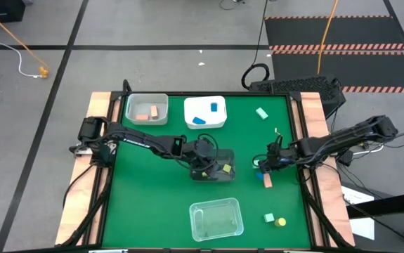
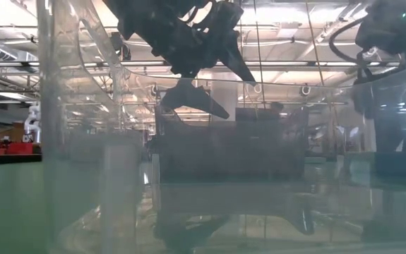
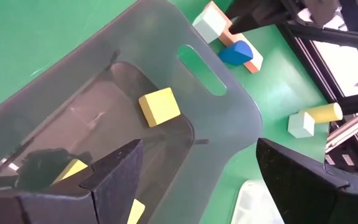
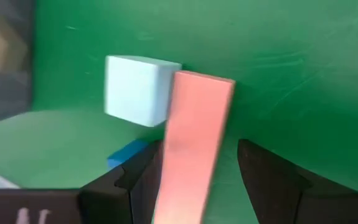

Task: Sort & place blocks by color
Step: Put the brown block into the gray bin

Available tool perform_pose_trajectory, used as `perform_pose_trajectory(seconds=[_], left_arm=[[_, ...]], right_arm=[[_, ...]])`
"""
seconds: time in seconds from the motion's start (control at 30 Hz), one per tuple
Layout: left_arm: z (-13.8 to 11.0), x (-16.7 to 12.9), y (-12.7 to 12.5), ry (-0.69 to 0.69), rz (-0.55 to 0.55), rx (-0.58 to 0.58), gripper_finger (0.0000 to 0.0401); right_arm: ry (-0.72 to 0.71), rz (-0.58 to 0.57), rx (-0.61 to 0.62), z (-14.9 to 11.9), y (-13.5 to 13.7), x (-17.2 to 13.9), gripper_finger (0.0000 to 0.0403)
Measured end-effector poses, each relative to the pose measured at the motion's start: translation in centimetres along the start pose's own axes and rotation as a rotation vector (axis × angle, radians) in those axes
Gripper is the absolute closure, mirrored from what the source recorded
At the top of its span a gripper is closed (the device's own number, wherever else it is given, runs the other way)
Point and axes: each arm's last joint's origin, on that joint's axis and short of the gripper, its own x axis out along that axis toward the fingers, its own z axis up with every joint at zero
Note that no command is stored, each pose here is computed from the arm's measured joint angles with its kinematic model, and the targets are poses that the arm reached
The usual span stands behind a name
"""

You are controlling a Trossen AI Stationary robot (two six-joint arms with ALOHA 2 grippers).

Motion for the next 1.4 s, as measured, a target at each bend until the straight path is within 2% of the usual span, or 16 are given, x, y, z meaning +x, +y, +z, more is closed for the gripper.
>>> perform_pose_trajectory(seconds=[0.5, 0.63, 0.87, 0.93, 1.13, 1.3, 1.4], left_arm=[[0.0, 0.0, 0.0, -0.002, -0.001, 0.022, 0.0089], [0.1, 0.0, 0.0, -0.005, -0.005, 0.011, 0.0089], [0.3, 0.0, -0.4, -0.040, -0.033, 0.024, 0.0089], [0.6, 0.0, -0.5, -0.071, -0.044, 0.039, 0.0089], [1.8, -0.2, -1.1, -0.224, -0.073, 0.075, 0.0089], [3.2, -0.6, -1.6, -0.326, -0.163, 0.084, 0.0089], [3.9, -0.9, -1.9, -0.371, -0.227, 0.104, 0.0089]], right_arm=[[-0.057, -0.175, -0.125, -0.9, 0.1, 2.4, 0.0209], [-0.051, -0.228, -0.157, -0.9, -0.4, 2.3, 0.0232], [-0.062, -0.248, -0.178, -0.9, -0.6, 2.3, 0.0296], [-0.063, -0.253, -0.178, -0.9, -0.6, 2.3, 0.0297], [-0.054, -0.224, -0.173, -0.9, -0.5, 2.1, 0.0297], [-0.078, -0.132, -0.167, -0.8, 0.7, 0.8, 0.0297], [-0.155, -0.070, -0.171, -0.5, 1.5, -0.4, 0.0297]])
